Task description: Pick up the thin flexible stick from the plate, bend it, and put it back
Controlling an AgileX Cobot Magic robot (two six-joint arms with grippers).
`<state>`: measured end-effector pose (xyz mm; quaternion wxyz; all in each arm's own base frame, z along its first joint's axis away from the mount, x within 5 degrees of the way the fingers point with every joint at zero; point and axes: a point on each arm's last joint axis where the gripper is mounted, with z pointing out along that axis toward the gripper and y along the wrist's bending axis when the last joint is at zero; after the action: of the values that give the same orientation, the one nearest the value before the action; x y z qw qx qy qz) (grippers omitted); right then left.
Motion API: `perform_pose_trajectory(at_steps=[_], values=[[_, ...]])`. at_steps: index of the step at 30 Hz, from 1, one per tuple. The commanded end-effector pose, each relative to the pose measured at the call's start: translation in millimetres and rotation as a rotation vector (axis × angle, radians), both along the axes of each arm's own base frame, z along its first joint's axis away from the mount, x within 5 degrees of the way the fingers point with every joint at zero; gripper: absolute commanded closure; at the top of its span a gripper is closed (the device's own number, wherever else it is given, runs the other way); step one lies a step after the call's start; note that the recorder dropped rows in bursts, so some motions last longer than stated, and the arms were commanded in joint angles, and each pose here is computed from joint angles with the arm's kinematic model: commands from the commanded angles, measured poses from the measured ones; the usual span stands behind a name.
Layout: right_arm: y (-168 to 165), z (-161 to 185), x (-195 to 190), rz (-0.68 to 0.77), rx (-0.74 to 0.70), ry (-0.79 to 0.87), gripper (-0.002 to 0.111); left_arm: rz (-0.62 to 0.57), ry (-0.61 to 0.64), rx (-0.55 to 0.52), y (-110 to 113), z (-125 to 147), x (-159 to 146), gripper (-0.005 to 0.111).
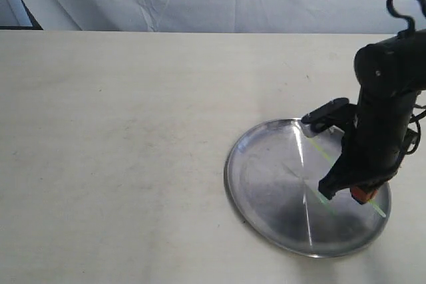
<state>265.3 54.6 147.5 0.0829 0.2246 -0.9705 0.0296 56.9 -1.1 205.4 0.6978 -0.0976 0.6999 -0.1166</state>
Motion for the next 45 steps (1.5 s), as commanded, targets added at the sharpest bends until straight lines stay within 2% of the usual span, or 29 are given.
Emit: perform_pose_trajectory(at_steps=[1,6,13,17,18,19,20,21,23,25,27,28,29,31,33,35,38,40,43,45], values=[[0.9,38.4,-6.8,-0.031,0.064,-0.141,0.108,-0.004,-0.005,0.000,-0.2,0.5,-0.5,0.107],[4.8,77.9,-15.9,-0.059,0.172,-0.320,0.109,-0.004,-0.005,0.000,-0.2,0.5,-0.5,0.107],[17.3,117.7,-39.9,-0.001,0.395,-0.411,0.109,-0.002,-0.005,0.005,-0.1,0.5,-0.5,0.107],[24.1,135.7,-53.8,0.047,0.513,-0.442,0.109,-0.003,-0.054,0.105,-0.4,4.7,-0.6,0.107],[25.0,138.5,-57.2,0.053,0.534,-0.444,0.109,-0.011,-0.090,0.099,-1.3,7.8,-0.8,0.107],[25.7,141.4,-60.9,0.058,0.554,-0.456,0.109,-0.025,-0.142,0.039,-2.4,12.7,-1.5,0.107],[26.0,143.1,-65.2,0.061,0.570,-0.464,0.109,-0.045,-0.199,-0.105,-2.9,18.4,-2.5,0.107],[25.8,143.6,-68.6,0.064,0.578,-0.467,0.109,-0.069,-0.257,-0.292,-2.5,24.4,-3.9,0.107],[24.2,143.5,-77.5,0.077,0.581,-0.468,0.109,-0.119,-0.377,-0.567,-0.1,35.8,-7.8,0.107],[23.5,142.8,-85.8,0.076,0.595,-0.465,0.109,-0.150,-0.467,-0.677,2.2,43.4,-11.5,0.107],[23.7,139.3,-94.1,0.065,0.619,-0.451,0.109,-0.199,-0.426,-0.847,0.9,41.7,-10.6,0.107],[24.2,137.4,-98.6,0.061,0.637,-0.447,0.109,-0.221,-0.376,-0.854,-2.5,38.8,-9.3,0.107],[25.4,135.2,-103.0,0.057,0.663,-0.440,0.109,-0.240,-0.346,-0.799,-6.2,39.7,-9.3,0.107],[27.4,130.1,-110.5,0.056,0.708,-0.426,0.109,-0.331,-0.336,-0.532,-19.0,48.2,-13.4,0.107],[29.2,123.0,-117.6,0.041,0.749,-0.401,0.109,-0.420,-0.331,-0.326,-30.3,57.9,-16.8,0.107],[30.9,113.1,-124.6,0.029,0.784,-0.362,0.109,-0.481,-0.313,-0.178,-38.3,64.5,-15.5,0.107],[31.9,97.8,-134.2,0.017,0.812,-0.297,0.109,-0.490,-0.296,-0.105,-40.7,76.6,-6.9,0.107],[31.8,89.7,-139.3,0.020,0.817,-0.266,0.109,-0.471,-0.327,-0.062,-39.8,92.1,-1.7,0.107],[31.5,80.3,-145.3,0.014,0.825,-0.233,0.109,-0.486,-0.404,-0.166,-38.6,123.7,0.5,0.107],[32.6,80.6,-148.0,0.022,0.851,-0.243,0.109,-0.514,-0.375,-0.153,-41.6,135.8,6.9,0.107]])
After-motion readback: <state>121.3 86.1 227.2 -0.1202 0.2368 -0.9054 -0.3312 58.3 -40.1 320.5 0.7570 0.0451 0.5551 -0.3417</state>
